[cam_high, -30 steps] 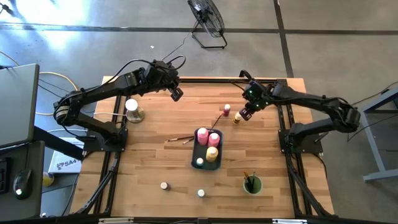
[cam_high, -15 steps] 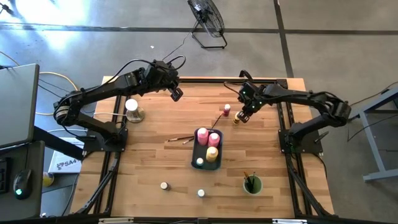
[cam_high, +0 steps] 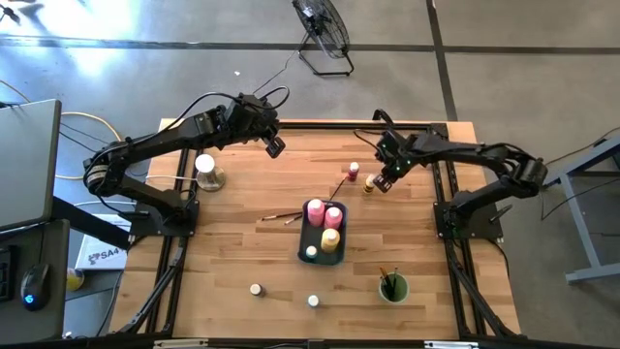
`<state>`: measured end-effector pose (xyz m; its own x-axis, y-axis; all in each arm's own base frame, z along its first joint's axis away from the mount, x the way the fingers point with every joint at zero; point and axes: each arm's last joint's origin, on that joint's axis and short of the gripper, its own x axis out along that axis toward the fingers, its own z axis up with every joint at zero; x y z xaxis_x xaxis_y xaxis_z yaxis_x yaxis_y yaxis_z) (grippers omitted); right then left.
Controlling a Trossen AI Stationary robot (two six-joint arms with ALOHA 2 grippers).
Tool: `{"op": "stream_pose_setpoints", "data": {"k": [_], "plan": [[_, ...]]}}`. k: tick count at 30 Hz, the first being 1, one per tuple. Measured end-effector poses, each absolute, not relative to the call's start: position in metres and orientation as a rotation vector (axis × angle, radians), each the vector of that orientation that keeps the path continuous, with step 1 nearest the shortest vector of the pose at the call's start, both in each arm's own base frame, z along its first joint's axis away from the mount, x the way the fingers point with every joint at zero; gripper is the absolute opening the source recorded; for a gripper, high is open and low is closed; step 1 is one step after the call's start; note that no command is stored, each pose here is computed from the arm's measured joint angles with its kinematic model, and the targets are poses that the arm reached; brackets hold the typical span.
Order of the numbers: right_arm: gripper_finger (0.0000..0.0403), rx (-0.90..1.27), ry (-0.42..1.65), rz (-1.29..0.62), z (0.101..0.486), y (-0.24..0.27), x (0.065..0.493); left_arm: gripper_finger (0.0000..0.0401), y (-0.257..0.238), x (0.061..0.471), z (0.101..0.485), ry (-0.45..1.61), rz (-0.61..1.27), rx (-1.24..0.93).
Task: Pick & Place Paint Supplies
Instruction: Adjust the small yellow bottle
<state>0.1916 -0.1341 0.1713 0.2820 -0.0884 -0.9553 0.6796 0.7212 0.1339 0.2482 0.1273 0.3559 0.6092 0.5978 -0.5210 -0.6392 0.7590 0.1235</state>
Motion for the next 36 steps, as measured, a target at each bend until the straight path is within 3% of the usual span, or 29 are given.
{"op": "stream_pose_setpoints", "data": {"k": [28, 36], "plan": [[0.0002, 0.679, 0.931, -0.592, 0.138, -0.131, 0.189, 0.0077, 0.127, 0.248, 0.356, 0.572, 0.715, -0.078], [0.0002, 0.743, 0.926, -0.52, 0.133, -0.126, 0.187, 0.0077, 0.127, 0.248, 0.356, 0.572, 0.715, -0.078]]}}
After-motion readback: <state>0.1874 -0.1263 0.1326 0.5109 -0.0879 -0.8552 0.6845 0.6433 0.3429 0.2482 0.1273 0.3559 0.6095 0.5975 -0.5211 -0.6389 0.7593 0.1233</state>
